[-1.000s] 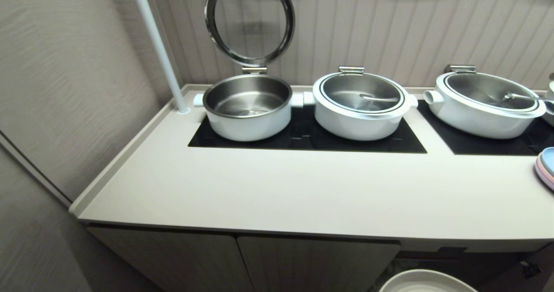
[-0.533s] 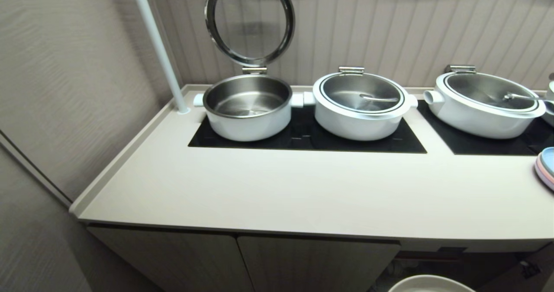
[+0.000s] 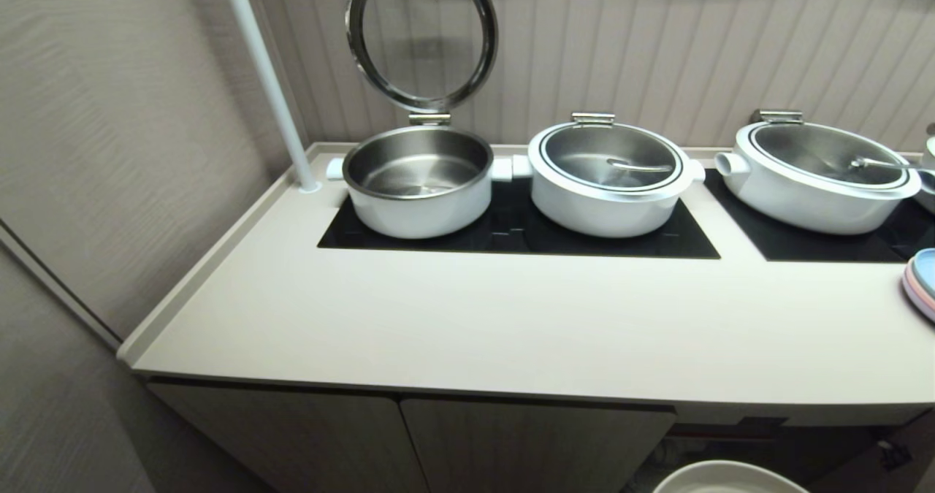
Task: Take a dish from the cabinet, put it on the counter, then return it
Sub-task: Put it back into the cabinet
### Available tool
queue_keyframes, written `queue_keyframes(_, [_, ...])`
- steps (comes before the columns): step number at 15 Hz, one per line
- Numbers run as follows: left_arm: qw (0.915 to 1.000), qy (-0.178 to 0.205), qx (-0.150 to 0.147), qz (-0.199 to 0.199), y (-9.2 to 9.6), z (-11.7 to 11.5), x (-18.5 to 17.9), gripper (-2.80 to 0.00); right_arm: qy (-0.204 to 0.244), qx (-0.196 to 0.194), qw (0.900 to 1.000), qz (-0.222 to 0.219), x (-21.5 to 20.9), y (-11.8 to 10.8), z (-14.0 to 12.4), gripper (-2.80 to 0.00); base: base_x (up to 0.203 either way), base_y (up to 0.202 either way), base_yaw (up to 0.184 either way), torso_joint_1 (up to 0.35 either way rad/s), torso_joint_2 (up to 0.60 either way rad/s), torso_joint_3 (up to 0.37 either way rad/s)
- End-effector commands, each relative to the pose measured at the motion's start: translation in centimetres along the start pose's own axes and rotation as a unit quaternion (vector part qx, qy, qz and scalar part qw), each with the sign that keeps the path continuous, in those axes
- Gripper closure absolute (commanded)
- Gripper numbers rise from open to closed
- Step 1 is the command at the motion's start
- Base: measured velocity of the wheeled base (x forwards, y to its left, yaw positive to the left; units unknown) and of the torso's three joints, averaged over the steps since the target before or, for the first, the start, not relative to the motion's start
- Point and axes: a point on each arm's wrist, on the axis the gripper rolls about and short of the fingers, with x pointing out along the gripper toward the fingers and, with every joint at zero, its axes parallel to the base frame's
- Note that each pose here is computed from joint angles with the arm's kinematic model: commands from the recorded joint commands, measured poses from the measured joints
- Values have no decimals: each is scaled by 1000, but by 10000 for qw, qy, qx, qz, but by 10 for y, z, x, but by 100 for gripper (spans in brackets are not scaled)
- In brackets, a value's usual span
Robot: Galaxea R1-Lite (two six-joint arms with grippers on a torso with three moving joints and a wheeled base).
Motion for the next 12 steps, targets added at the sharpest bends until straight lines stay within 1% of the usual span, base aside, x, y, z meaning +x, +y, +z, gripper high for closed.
queue_keyframes(1, [10000,-2,0,0,0,0,0,0,30,16,10000,-12,0,-1,-1,0,0,0,0,0,0,0])
queue_keyframes(11, [10000,-2,-7,0,0,0,0,0,97,-2,10000,22,2,-2,-5,0,0,0,0,0,0,0])
queue_keyframes(12, [10000,-2,-7,0,0,0,0,0,87,47,9999,35,2,-2,-4,0,0,0,0,0,0,0])
